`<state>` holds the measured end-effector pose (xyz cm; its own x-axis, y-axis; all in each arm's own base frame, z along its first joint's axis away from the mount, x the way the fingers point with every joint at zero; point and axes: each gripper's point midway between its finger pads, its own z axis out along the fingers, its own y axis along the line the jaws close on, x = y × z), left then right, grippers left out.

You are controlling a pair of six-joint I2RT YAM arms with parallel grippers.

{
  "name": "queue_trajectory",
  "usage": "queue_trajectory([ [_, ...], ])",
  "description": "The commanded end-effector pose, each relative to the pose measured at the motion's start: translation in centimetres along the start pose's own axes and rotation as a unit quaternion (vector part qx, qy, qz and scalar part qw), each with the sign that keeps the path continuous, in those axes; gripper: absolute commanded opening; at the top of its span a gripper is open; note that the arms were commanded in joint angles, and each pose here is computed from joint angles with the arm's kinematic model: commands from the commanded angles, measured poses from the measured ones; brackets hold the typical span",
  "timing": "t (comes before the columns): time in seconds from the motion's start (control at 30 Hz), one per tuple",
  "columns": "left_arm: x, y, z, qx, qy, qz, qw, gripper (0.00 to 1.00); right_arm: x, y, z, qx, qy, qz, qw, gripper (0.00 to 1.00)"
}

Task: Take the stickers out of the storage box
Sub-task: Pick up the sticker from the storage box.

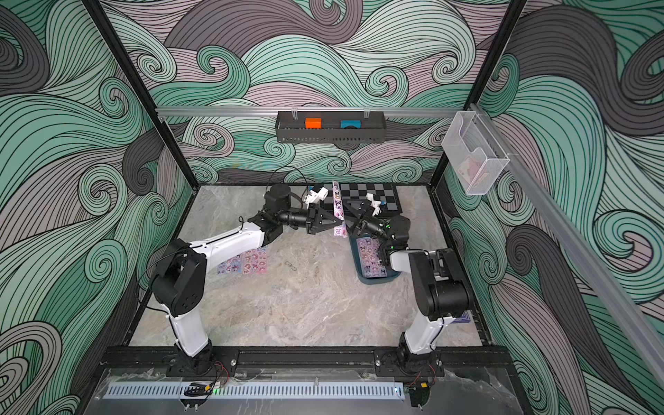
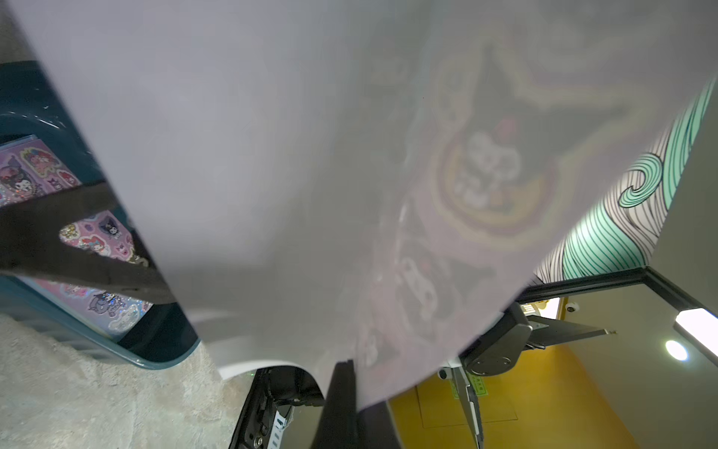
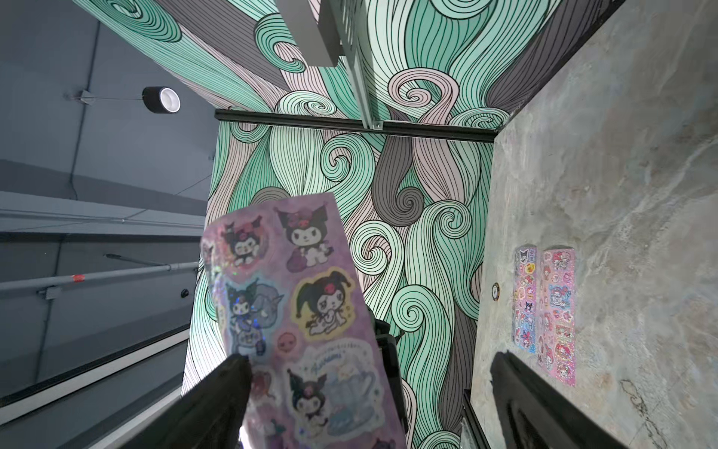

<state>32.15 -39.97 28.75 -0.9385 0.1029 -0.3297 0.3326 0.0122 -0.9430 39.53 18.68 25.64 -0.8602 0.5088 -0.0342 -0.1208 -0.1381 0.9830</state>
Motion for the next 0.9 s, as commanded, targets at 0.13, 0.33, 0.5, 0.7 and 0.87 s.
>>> queue_trajectory([
  [0.13,-2.1,-4.7,-0.3,0.057,-0.020,0.038,0.997,0.00,1.2,5.6,-0.4,-0.055,-0.007,-0.033,0.998,0.99],
  [0.33,-2.3,-5.3,-0.4,0.048,-0.024,0.049,0.997,0.00,1.9,7.5,-0.8,-0.065,-0.006,-0.047,0.997,0.99],
  [0.5,-0.8,-3.0,-1.0,0.020,-0.012,0.036,0.999,0.00,2.1,8.2,-1.4,-0.048,-0.006,-0.066,0.997,0.99],
  [0.7,-0.2,-1.1,-2.5,-0.011,-0.018,0.026,0.999,0.00,2.6,8.5,-2.4,0.010,-0.011,-0.107,0.994,0.94],
  [0.87,-0.2,-1.0,-2.5,-0.013,-0.015,0.025,0.999,0.00,3.7,8.4,-2.8,0.082,-0.004,-0.149,0.985,0.83],
])
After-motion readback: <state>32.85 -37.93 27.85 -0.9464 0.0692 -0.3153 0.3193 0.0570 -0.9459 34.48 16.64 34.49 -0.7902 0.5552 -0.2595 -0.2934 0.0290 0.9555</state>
